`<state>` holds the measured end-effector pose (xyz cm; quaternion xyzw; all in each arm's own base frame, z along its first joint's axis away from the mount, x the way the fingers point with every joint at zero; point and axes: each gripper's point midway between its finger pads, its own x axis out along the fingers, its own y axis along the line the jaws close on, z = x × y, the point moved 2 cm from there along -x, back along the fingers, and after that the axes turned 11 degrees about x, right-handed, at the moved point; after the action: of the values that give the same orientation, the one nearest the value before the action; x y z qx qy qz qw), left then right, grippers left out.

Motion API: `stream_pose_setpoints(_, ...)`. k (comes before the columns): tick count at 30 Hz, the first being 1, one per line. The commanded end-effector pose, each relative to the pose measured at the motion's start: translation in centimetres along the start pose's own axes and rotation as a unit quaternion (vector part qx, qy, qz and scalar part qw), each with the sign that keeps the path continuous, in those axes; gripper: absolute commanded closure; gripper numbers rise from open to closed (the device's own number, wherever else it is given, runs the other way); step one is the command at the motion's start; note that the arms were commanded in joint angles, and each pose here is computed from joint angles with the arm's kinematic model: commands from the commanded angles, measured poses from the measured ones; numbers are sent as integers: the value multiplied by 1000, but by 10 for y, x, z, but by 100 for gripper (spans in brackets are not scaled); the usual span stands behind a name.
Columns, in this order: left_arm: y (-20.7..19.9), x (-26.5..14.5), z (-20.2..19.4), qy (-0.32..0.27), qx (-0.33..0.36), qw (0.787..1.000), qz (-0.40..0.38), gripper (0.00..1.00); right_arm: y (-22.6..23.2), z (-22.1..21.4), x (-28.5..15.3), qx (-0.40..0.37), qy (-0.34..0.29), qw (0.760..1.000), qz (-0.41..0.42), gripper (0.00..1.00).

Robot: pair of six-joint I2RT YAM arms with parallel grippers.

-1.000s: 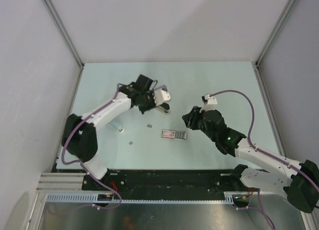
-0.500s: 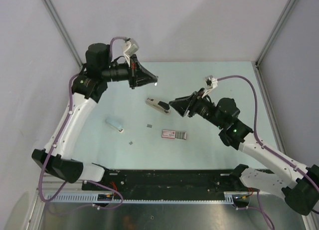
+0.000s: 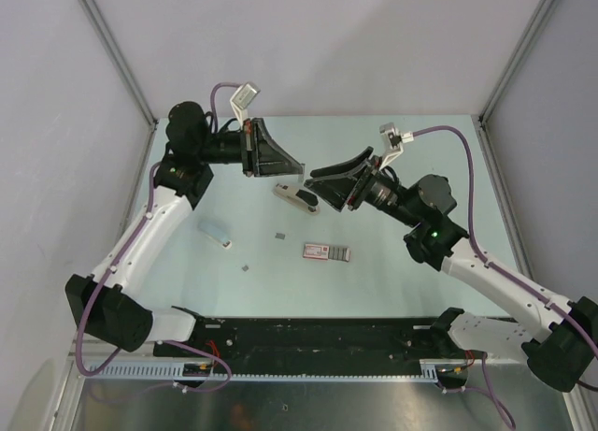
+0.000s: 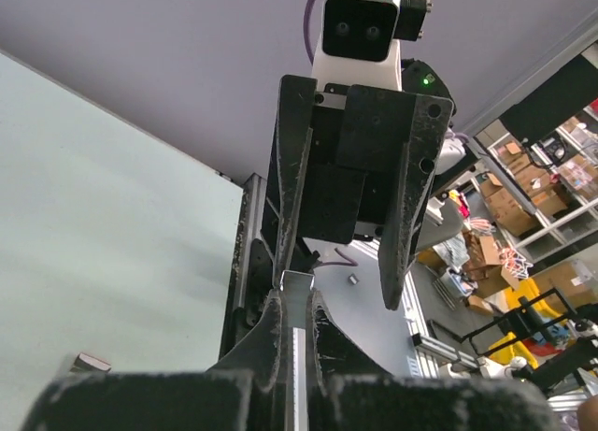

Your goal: Unload the staples from the stapler

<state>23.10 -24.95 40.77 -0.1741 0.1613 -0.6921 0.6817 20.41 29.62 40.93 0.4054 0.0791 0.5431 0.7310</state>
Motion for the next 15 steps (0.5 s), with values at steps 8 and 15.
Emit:
stream_pose_setpoints(8,-32,-6,10,-18,38,999,-31,97,23,4,15,-21,-6,999,31,45)
stream_pose_setpoints(15,-31,-6,6,-18,39,999,-28,96,22,6,16,-23,-13,999,25,49)
